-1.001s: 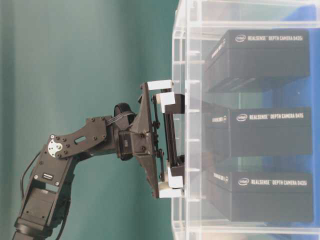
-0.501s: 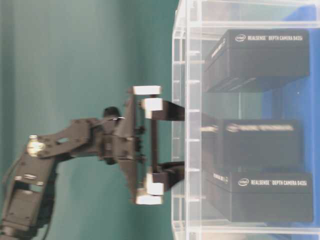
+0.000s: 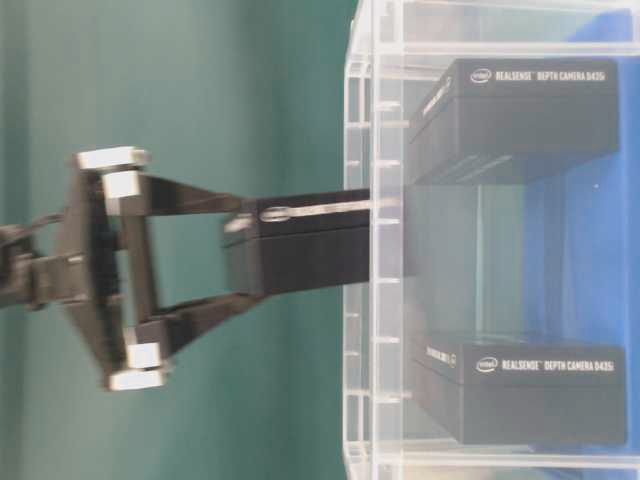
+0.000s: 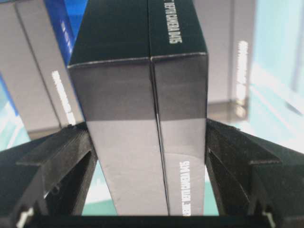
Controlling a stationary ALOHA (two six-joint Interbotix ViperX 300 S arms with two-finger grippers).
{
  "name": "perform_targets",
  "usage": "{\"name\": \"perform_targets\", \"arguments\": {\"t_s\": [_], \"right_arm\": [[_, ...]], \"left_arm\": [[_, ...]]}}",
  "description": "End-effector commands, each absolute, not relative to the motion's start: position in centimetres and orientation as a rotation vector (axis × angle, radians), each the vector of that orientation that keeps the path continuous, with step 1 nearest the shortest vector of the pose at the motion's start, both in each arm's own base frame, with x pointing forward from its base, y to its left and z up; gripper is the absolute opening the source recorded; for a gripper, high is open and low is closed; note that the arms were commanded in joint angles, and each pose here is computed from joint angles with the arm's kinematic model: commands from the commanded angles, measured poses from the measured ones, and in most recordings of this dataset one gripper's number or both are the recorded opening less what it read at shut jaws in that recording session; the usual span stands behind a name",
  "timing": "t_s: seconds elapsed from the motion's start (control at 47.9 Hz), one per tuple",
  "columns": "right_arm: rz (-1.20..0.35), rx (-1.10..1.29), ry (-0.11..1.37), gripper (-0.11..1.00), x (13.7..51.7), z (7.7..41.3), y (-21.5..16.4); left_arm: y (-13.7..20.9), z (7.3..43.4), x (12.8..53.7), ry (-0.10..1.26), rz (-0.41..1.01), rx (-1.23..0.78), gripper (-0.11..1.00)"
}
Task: Take the box out of the case with the left arm.
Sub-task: 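Lift the middle box up out of the case with the left gripper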
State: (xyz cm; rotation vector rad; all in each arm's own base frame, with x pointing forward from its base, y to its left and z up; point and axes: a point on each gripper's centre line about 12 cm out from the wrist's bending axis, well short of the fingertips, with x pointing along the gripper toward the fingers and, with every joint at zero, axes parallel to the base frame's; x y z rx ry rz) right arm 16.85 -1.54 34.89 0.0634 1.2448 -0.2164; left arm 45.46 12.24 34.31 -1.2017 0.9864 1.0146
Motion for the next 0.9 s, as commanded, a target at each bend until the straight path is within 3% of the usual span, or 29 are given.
{"name": "perform_targets", "arguments": {"t_s": [0.0,0.188,0.876], "right_arm": [[-0.218,0.065,1.225,0.0,16.9,35.4,-1.6],[-0.217,0.065,1.223,0.0,16.9,35.4,-1.6],[-0.218,0.065,1.225,0.0,16.9,35.4,-1.6]], "left_arm": [[12.2,40.2,43.7,0.861,0.953,-1.218,0.65],[12.5,42.2,42.7,0.857,0.966,-1.222,0.65],[12.4,42.0,42.5,0.874,0.975,-1.221,0.65]]}}
